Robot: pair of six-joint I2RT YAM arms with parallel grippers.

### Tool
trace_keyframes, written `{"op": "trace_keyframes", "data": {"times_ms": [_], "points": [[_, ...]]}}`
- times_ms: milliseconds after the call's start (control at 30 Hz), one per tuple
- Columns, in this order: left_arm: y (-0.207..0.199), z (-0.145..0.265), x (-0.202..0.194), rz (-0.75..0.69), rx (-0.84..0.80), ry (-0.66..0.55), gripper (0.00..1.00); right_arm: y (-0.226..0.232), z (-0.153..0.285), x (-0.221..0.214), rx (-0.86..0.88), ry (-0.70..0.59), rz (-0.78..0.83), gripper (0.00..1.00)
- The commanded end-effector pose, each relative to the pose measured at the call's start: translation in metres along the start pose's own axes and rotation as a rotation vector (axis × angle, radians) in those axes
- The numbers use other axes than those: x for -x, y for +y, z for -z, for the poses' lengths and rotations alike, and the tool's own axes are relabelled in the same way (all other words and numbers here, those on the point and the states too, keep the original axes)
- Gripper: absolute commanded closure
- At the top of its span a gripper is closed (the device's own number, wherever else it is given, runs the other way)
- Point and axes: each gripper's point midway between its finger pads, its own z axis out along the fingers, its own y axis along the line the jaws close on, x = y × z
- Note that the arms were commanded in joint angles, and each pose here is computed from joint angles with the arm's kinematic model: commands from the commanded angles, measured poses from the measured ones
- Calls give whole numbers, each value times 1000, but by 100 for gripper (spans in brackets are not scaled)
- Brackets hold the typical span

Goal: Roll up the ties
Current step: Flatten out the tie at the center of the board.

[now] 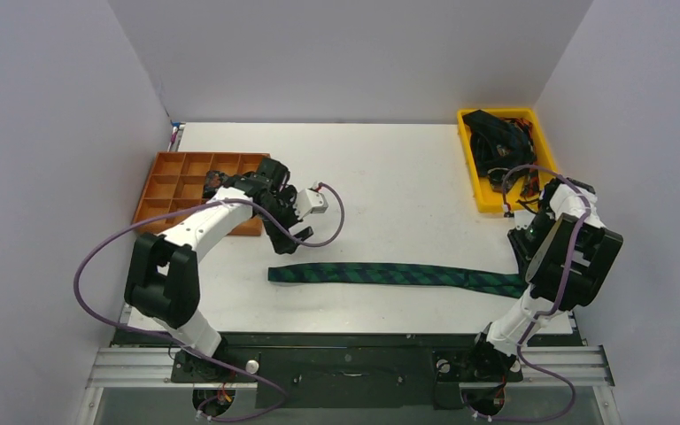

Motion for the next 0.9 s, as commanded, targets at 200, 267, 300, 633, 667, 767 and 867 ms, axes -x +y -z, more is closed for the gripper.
{"op": "trace_keyframes", "data": {"times_ms": [200, 267, 300, 633, 667, 767, 867], "points": [[-74, -18, 10, -75, -152, -29, 0, 13, -21, -12, 27, 24, -75, 87], [-66, -28, 1, -51, -100, 4, 2, 13, -30, -6, 21, 22, -83, 88], [-62, -32, -5, -47, -77, 27, 2, 14, -32, -3, 14, 22, -80, 88], [-51, -41, -32, 13, -79, 114, 38, 7, -42, 56, -98, -25, 55, 90], [-47, -39, -34, 34, -81, 110, 46, 8, -44, 62, -103, -22, 73, 90], [-34, -36, -41, 76, -79, 115, 57, 5, -38, 80, -125, -48, 116, 90], [-27, -33, -46, 99, -83, 121, 63, 7, -35, 93, -139, -67, 158, 90]]}}
